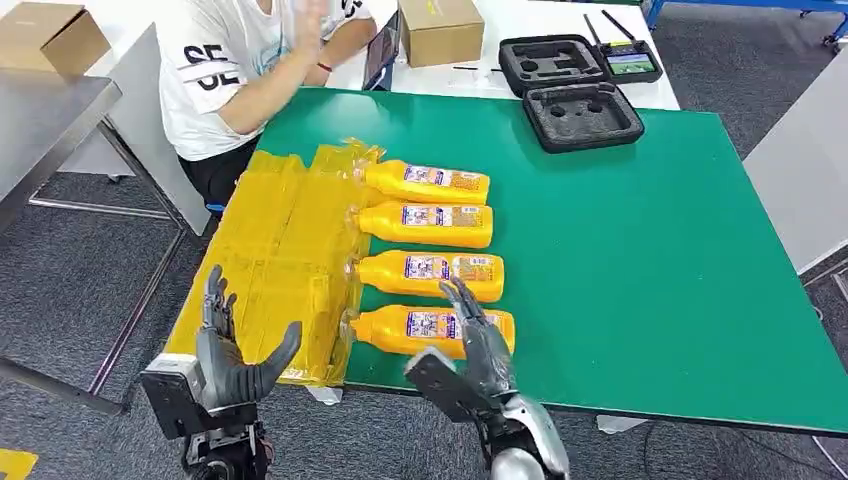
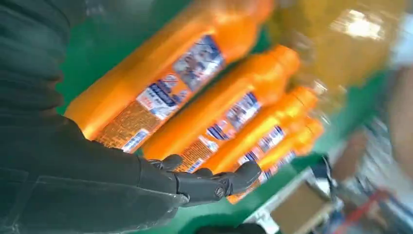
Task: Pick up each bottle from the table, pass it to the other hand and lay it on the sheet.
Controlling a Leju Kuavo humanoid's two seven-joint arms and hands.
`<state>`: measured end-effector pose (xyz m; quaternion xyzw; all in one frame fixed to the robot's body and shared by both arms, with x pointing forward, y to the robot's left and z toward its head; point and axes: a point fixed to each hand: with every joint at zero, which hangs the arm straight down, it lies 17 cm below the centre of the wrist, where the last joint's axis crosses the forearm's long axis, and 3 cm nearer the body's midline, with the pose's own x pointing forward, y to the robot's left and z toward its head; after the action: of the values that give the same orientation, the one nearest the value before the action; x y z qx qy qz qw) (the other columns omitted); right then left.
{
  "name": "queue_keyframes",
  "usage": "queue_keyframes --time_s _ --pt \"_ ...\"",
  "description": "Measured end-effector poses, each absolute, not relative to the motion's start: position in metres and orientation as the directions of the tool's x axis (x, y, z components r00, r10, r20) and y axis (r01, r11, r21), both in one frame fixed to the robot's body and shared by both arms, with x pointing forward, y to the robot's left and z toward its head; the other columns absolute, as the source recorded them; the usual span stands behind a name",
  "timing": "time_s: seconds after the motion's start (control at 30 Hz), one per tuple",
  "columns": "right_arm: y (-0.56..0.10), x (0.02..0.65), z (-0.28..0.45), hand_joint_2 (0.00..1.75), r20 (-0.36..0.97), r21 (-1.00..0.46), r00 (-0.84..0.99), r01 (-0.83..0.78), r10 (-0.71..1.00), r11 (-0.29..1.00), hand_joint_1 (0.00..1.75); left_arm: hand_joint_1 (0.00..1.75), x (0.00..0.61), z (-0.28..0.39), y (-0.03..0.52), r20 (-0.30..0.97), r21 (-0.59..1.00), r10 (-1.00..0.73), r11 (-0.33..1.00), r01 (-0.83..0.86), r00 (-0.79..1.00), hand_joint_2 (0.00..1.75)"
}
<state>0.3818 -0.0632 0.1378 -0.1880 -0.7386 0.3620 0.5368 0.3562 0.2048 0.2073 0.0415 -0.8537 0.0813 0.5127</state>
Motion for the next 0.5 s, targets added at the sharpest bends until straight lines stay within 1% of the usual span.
queue_keyframes --time_s 0.1,0.5 --pt "-0.061 0.385 0.131 1.75 0.600 -0.790 -0.363 -0.131 0.713 0.598 0.00 0.00 0.359 0.207 0.205 0.882 -0.103 0.021 0.984 -0.149 -0.471 1.75" --pt "-0.070 0.395 0.111 1.75 0.504 -0.861 -0.392 -0.159 0.770 0.483 0.00 0.00 0.365 0.206 0.206 0.880 -0.110 0.032 0.984 -0.138 -0.474 1.75"
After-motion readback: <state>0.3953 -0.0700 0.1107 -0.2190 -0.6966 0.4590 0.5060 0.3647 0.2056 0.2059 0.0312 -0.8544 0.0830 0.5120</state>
